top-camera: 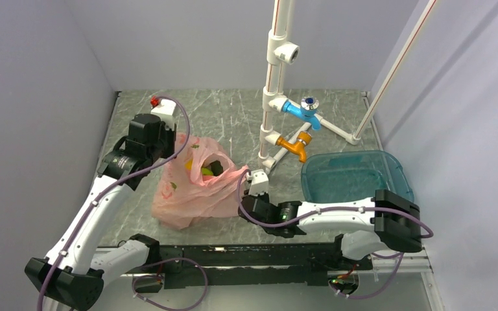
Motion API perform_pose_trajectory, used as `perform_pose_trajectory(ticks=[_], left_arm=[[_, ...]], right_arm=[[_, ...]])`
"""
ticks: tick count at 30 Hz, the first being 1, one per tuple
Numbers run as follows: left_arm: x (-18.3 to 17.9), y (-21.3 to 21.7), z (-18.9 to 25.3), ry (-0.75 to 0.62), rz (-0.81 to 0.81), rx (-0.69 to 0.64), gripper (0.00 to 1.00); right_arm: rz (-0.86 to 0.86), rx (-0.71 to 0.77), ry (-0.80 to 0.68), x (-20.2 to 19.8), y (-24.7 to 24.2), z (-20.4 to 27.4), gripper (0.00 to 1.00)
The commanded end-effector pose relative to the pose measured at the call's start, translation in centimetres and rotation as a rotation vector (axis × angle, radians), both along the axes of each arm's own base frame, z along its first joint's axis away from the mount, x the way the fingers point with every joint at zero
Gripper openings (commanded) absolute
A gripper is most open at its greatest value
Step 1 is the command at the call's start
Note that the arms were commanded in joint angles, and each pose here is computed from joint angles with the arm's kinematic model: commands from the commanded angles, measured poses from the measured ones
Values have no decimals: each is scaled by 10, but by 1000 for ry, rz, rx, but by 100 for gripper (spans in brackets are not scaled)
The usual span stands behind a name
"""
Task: Take the fake fruits out of the plastic bag
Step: Adjust the plastic bag at the center of the board.
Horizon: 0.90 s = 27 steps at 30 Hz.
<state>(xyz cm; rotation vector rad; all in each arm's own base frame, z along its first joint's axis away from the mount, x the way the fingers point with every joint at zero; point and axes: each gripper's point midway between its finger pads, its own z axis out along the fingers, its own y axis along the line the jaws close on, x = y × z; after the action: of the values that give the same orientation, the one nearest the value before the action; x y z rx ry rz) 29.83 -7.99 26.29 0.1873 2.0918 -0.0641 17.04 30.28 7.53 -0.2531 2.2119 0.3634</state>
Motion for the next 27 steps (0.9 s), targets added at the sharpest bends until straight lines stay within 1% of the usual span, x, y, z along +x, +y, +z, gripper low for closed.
perform_pose_trajectory(ticks=[1,3,4,5,6,8,9,11,13,14,16,18,20,21,22,23,27], left_arm=[[-10,-18,2,32,-112,-50,0],[-13,-15,-1,43,-105,-40,0],[-16,-14,-1,53,-103,-38,6],[-20,-12,-3,73,-98,-34,16],[-24,-10,-1,79,-89,-36,31],[-33,-8,2,91,-84,-48,49],[-38,-8,5,91,-84,-61,55],[-51,-9,11,82,-96,-101,64],[-66,-9,19,54,-102,-142,73],[-73,-9,24,37,-112,-162,76],[-87,-14,32,20,-152,-208,79],[-101,-24,42,13,-205,-274,79],[-111,-41,54,8,-276,-365,79],[-116,-51,59,5,-324,-416,83],[-121,-60,61,10,-365,-467,89],[-121,-65,61,8,-375,-502,95],[-111,-79,62,2,-403,-581,98]], right_arm=[[110,83,-48,-7,15,49,24],[157,154,-70,-12,18,72,38],[186,188,-78,-15,20,81,47],[219,212,-88,-19,21,88,57],[247,232,-103,-21,21,96,64],[292,263,-131,-25,21,110,78],[321,272,-145,-27,22,115,84],[389,289,-183,-33,24,126,91],[405,320,-233,-32,23,140,98],[418,330,-256,-32,23,146,99],[464,324,-314,-28,24,156,99],[463,344,-332,-18,25,167,99],[463,395,-326,-5,26,175,99],[457,422,-331,6,25,179,99],[469,438,-335,10,26,181,99],[475,435,-340,16,28,179,99],[537,405,-384,28,40,178,99]])
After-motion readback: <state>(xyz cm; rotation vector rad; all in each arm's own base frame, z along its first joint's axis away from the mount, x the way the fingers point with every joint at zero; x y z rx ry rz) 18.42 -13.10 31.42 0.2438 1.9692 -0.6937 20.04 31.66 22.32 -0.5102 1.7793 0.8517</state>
